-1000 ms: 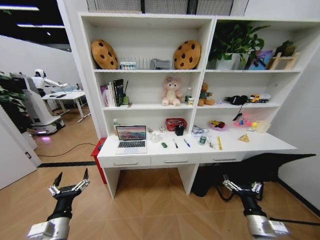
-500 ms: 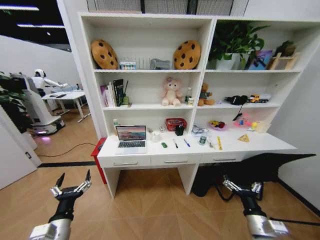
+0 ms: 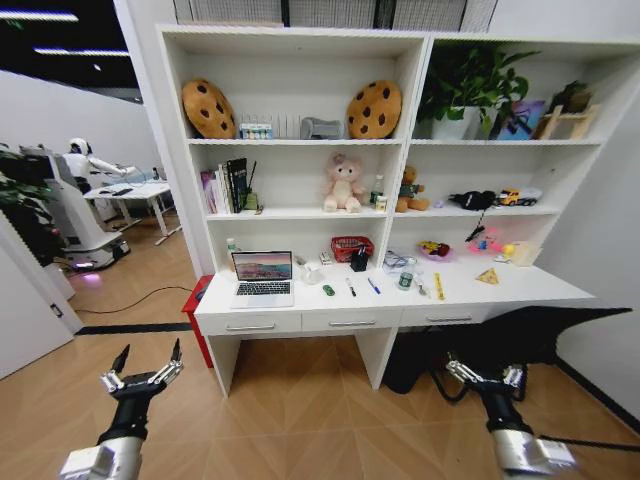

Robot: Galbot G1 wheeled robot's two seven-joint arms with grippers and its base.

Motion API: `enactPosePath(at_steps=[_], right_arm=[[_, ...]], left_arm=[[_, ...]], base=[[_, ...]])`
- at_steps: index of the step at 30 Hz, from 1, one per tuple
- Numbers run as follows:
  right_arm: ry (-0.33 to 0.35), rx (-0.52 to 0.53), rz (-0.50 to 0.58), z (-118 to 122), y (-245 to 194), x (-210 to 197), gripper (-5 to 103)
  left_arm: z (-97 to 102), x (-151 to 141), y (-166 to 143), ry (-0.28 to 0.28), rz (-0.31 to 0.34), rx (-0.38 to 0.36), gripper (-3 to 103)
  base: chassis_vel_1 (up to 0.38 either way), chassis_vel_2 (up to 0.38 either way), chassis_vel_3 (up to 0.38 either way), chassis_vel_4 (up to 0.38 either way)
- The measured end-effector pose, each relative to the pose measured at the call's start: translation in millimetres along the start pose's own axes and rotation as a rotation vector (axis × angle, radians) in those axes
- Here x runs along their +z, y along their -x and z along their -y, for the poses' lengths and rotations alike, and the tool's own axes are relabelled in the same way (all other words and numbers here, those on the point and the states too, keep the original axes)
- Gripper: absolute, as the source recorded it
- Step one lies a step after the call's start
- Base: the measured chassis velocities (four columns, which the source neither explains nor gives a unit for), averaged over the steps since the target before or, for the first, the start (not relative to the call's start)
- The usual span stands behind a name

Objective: Organize the objects on the table.

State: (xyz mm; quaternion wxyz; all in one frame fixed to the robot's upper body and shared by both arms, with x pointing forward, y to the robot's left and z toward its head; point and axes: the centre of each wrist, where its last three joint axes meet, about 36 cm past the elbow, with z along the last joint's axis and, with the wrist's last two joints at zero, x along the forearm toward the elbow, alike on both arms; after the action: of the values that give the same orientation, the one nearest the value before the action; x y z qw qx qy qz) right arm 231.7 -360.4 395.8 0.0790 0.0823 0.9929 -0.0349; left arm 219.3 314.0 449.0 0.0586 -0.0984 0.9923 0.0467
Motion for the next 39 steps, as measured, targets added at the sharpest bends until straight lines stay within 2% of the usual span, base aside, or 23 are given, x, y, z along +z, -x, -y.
enactPosePath(at_steps=[2, 4, 10, 23, 33, 38, 39], right_arm=[[0.002, 0.003, -0.003, -0.2, -1.4, 0.5, 100], [0.004, 0.007, -0.006, -0.6, -2.8, 1.0, 100], [-0.010, 0.013, -0.012, 0.6, -6.4, 3.8, 100], [-0.016, -0.012, -0.005, -3.3, -7.2, 1.1, 100], [-0.019, 0.009, -0.010, -3.6, -8.0, 1.7, 100], [-0.022, 0.015, -0.008, -4.0, -7.8, 2.4, 100], [-0.025, 0.015, -0.007, -4.1, -7.5, 2.7, 100]], left_arm=[[0.6, 0.4, -0.1, 0.006, 0.003, 0.001, 96], [1.9, 1.1, -0.3, 0.004, 0.005, -0.001, 100], [1.5, 4.0, -0.7, 0.002, 0.007, -0.013, 100], [0.9, 7.1, -1.7, -0.006, 0.005, -0.026, 100], [1.5, 5.4, 0.5, -0.011, 0.019, -0.034, 100], [1.5, 5.5, -0.2, -0.012, 0.017, -0.038, 102], [1.1, 6.0, -0.7, -0.013, 0.014, -0.039, 100]], base=[[-0.036, 0.074, 0.051, -0.042], [-0.073, 0.057, 0.079, -0.076], [-0.165, 0.171, 0.178, -0.209], [-0.286, 0.279, 0.292, -0.284], [-0.322, 0.317, 0.339, -0.325], [-0.224, 0.214, 0.175, -0.216], [-0.136, 0.065, 0.020, -0.099]])
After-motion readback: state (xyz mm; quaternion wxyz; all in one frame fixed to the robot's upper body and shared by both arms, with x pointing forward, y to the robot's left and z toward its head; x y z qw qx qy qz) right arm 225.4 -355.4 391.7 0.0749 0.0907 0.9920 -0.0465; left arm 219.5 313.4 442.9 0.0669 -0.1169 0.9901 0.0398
